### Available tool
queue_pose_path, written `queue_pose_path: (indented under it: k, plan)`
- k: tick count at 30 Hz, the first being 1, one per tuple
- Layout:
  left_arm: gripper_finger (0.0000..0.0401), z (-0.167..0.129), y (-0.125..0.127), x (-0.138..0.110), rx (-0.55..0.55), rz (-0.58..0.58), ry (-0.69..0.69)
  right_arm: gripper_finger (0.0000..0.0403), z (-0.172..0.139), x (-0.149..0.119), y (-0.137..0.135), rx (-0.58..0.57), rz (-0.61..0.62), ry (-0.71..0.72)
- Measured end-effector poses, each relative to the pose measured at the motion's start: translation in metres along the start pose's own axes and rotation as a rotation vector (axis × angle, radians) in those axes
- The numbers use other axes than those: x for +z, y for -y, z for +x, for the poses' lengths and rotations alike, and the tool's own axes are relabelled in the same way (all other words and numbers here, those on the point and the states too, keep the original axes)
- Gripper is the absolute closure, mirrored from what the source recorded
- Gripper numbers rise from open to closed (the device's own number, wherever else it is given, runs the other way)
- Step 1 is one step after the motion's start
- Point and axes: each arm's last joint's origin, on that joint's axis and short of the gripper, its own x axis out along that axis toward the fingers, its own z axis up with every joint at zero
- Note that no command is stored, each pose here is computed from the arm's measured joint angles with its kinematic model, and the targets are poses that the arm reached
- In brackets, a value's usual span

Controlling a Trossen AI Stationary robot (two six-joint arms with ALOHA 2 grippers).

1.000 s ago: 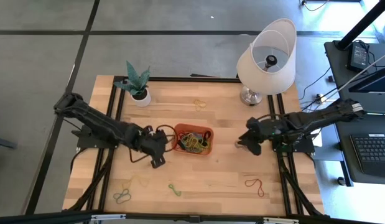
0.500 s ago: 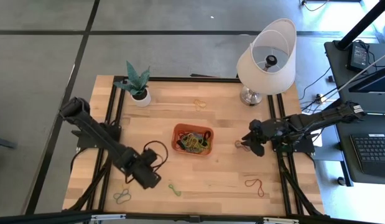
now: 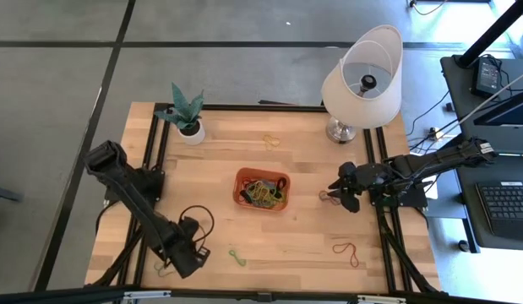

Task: Pick and place rubber bands into bin
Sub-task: Put the blue rubber band into the orange bin

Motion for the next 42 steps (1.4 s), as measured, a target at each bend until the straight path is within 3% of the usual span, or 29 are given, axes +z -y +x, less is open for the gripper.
queue_pose_path:
  k: [8, 14, 19, 30, 36, 42]
  plan:
    - [0.0327, 0.021, -0.001, -0.022, 0.097, 0.045, -0.139, 0.0260, 0.000, 0.000, 0.001, -0.020, 0.001, 0.014]
    - [0.0249, 0.034, -0.002, -0.029, 0.130, 0.067, -0.127, 0.0260, 0.000, 0.002, 0.000, -0.023, 0.007, 0.036]
    - [0.0214, 0.042, -0.003, -0.034, 0.155, 0.051, -0.112, 0.0260, 0.000, 0.002, 0.000, -0.021, 0.009, 0.042]
    - [0.0219, 0.045, -0.012, -0.054, 0.142, 0.060, -0.127, 0.0260, 0.000, 0.002, 0.000, -0.022, 0.036, 0.043]
    - [0.0232, 0.063, -0.017, -0.068, 0.168, 0.094, -0.123, 0.0260, 0.000, 0.003, 0.000, -0.021, 0.038, 0.044]
    - [0.0276, 0.080, -0.011, -0.078, 0.155, 0.074, -0.182, 0.0260, 0.000, 0.004, -0.001, -0.013, 0.040, 0.055]
